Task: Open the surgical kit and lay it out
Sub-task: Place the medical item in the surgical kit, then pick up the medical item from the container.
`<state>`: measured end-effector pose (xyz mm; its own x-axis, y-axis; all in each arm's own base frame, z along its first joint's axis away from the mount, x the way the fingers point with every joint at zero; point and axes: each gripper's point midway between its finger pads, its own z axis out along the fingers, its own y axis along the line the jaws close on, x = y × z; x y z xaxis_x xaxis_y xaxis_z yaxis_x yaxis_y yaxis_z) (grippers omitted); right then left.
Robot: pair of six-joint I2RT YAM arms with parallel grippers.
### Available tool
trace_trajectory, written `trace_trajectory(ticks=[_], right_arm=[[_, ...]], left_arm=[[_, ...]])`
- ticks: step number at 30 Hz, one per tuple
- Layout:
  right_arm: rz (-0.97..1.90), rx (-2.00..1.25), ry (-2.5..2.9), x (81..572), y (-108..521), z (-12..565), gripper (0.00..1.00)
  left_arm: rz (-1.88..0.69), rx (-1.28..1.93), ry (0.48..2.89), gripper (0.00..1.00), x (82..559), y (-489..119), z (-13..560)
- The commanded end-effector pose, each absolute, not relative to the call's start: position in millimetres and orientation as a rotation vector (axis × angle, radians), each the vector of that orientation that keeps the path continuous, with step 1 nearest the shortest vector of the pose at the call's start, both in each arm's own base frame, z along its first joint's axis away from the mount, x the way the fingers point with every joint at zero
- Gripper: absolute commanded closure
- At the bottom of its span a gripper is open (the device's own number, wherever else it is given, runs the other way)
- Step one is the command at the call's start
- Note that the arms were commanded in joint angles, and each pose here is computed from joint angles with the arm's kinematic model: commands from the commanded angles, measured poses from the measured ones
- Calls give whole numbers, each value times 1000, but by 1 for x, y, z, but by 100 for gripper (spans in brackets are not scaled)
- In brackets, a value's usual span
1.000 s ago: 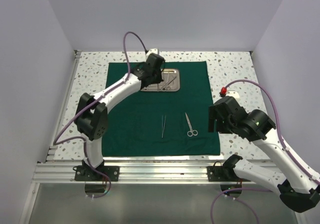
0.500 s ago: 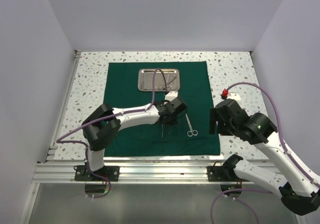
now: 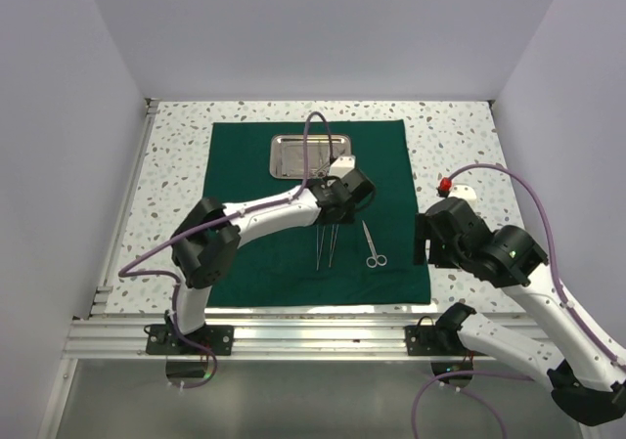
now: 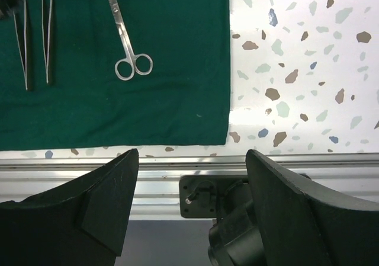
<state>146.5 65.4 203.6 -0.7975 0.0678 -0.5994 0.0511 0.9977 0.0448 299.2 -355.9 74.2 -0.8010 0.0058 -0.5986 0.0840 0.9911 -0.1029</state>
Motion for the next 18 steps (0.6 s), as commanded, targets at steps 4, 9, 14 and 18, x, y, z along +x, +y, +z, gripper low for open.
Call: trace_trajectory(ticks=[4, 9, 14, 18], right_arm=[[-8, 135, 2463, 149, 57, 211, 23], [-19, 128, 2484, 149, 58, 207, 23], [-49, 117, 2498, 151, 58, 205, 23], [-71, 108, 2498, 153, 57, 205, 23]], left_arm=[[-110, 69, 2385, 60, 398, -321, 103], [-124, 211, 2328, 58, 464, -329, 108], [-157, 278, 2289, 52, 508, -334, 94], [-194, 261, 2277, 49, 531, -331, 88]])
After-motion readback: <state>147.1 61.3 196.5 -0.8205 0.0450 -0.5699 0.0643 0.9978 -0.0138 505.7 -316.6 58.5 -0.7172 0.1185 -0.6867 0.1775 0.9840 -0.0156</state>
